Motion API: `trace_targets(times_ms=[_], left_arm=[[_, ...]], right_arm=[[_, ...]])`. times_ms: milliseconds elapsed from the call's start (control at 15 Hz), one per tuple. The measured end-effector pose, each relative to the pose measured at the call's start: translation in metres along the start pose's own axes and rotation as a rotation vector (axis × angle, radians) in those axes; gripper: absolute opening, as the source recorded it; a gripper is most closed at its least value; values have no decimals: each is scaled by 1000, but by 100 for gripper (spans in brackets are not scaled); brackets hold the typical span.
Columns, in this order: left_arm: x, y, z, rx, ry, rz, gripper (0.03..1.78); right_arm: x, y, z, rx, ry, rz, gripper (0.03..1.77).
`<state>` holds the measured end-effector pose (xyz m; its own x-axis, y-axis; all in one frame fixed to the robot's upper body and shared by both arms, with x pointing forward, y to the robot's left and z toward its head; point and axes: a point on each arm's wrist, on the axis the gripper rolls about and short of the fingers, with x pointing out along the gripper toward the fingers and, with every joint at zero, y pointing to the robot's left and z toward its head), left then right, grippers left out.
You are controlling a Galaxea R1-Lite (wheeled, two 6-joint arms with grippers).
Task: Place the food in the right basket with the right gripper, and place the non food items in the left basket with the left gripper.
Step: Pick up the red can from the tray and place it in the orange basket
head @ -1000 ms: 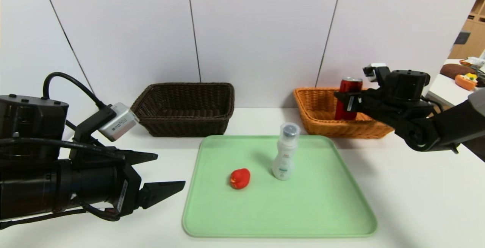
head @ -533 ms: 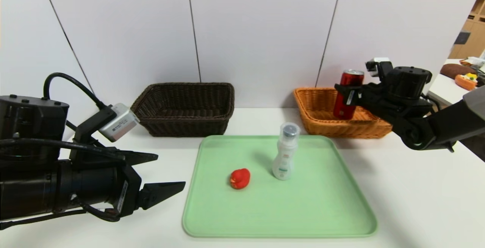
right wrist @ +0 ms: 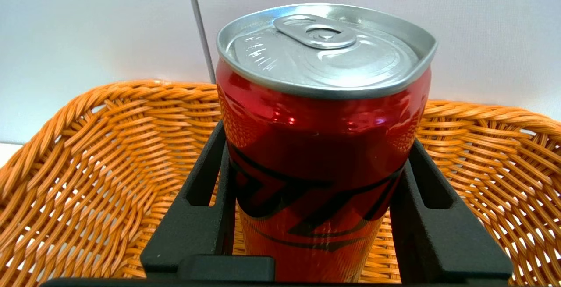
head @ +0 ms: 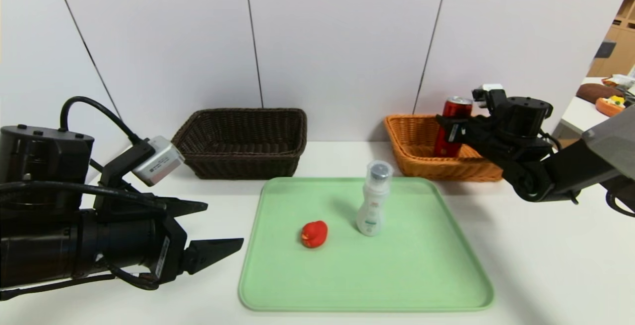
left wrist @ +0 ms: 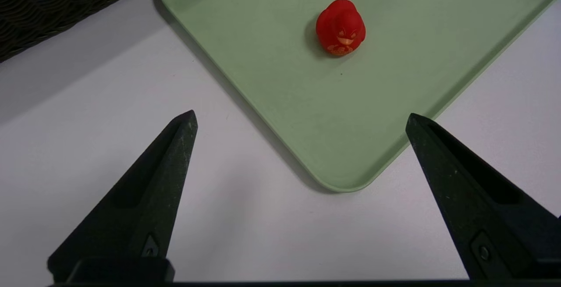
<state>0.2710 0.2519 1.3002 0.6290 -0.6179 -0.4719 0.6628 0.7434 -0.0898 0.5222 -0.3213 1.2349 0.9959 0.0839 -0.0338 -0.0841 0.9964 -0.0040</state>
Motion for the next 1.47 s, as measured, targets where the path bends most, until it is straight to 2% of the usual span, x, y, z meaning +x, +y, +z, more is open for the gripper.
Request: trace_targets(times_ms=[400,1133,1467], left_arm=[[3,1,2,5,-18,1,169],[7,2,1,2,-7,0,169],[7,2,1,3,-6,0,169]], right_arm=[[-8,1,-5,-5,30,11,94],[-12,1,0,-17,24,12,93],[-14,1,3,-17,17,13,129]])
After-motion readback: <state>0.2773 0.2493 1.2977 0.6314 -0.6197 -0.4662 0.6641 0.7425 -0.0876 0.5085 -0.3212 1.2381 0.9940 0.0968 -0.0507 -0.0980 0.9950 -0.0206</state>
